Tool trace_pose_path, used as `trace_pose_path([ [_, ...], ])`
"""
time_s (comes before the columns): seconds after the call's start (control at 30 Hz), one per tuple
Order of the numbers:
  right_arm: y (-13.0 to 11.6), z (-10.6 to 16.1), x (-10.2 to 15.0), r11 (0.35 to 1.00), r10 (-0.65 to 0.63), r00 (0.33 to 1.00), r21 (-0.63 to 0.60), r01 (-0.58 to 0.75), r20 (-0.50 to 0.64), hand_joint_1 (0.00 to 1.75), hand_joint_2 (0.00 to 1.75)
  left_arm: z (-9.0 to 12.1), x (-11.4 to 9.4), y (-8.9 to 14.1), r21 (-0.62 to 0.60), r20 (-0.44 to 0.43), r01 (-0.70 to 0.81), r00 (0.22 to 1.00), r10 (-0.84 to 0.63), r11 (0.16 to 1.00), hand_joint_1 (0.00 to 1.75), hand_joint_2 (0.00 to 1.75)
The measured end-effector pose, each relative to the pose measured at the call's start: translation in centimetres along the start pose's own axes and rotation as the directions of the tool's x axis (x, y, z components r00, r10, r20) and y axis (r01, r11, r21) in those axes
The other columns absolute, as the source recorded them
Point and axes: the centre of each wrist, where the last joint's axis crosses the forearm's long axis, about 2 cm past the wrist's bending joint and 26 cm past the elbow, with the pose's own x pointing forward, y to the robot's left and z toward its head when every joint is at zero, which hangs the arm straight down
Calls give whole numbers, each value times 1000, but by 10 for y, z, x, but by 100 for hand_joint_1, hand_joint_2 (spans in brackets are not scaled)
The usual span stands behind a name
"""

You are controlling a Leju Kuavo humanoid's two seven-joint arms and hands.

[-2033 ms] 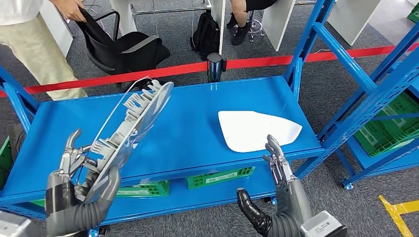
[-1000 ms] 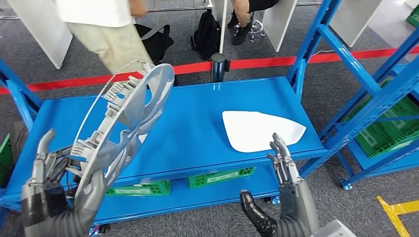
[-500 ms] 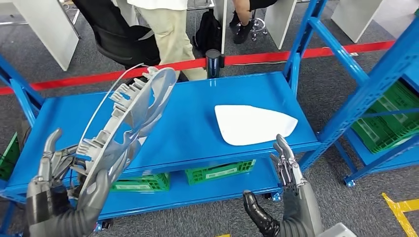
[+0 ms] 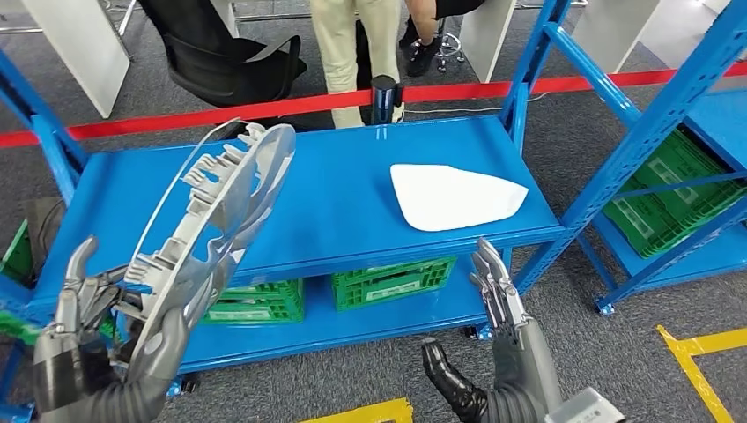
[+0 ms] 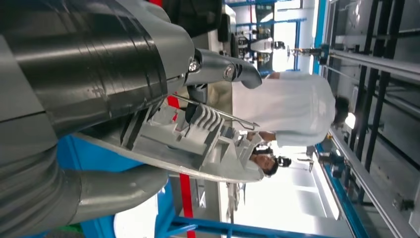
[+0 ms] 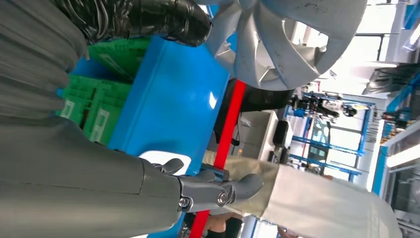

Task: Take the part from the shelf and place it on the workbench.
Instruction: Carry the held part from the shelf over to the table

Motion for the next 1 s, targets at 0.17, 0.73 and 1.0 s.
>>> trace_pose_path([
  [0.17, 0, 0, 0, 1000, 0, 1000, 1, 0, 0, 0, 175, 0, 0, 0, 0, 0, 1, 1000, -1, 1000, 175, 175],
  [0.73, 0, -1, 1, 1000, -6, 1000, 4, 6, 1, 0, 175, 2, 0, 0, -4, 2, 7, 1000, -7, 1000, 175, 175],
  [1.0, -1, 0, 1, 1000, -5, 1000, 5, 5, 1, 0, 175, 2, 0, 0, -5, 3, 9, 1000, -9, 1000, 175, 175],
])
